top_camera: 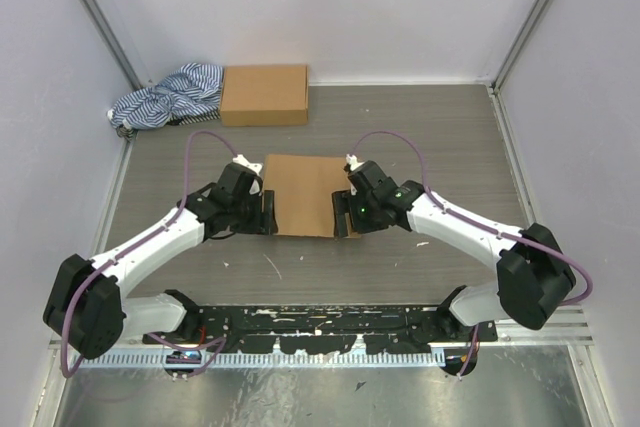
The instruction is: Fold the paper box
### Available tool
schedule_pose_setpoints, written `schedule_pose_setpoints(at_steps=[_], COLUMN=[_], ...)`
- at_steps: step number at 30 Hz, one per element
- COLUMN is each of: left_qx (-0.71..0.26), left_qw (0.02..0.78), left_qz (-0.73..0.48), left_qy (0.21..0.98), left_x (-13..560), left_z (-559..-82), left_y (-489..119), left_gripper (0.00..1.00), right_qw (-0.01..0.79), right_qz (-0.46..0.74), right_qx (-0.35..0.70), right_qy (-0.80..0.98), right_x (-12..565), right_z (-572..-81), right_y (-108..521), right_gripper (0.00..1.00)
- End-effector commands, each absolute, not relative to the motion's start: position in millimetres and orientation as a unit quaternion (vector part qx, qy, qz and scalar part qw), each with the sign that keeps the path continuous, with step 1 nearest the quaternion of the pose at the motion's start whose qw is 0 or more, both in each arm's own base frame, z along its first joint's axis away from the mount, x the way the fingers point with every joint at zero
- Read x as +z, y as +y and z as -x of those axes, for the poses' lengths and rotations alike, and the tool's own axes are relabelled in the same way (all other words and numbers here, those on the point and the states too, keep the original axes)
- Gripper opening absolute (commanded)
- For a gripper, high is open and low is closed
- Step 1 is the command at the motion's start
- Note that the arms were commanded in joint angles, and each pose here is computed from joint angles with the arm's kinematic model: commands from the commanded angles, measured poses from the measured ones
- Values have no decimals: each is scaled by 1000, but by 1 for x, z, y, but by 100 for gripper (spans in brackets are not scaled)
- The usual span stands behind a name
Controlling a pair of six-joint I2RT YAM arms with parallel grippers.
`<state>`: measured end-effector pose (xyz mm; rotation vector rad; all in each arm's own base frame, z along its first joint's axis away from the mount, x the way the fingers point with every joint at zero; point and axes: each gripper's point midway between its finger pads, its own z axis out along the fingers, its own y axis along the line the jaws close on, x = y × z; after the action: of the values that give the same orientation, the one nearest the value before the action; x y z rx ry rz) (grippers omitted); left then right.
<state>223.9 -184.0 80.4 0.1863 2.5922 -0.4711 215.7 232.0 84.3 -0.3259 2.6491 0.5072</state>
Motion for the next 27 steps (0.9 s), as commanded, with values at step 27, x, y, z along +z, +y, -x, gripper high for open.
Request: schedule_pose_setpoints(at_steps=[27], left_qx=[-174], left_qw=[241], left_qz=[-80], left_qy=[951], left_x=[103], left_z=[-217], left_y=[-183], left_gripper=[68], right_qw=[161], right_qz=[179], right_qx=[248], right_qy=[938], right_x=[99], right_z=[-202], right_y=[262], right_gripper=[78])
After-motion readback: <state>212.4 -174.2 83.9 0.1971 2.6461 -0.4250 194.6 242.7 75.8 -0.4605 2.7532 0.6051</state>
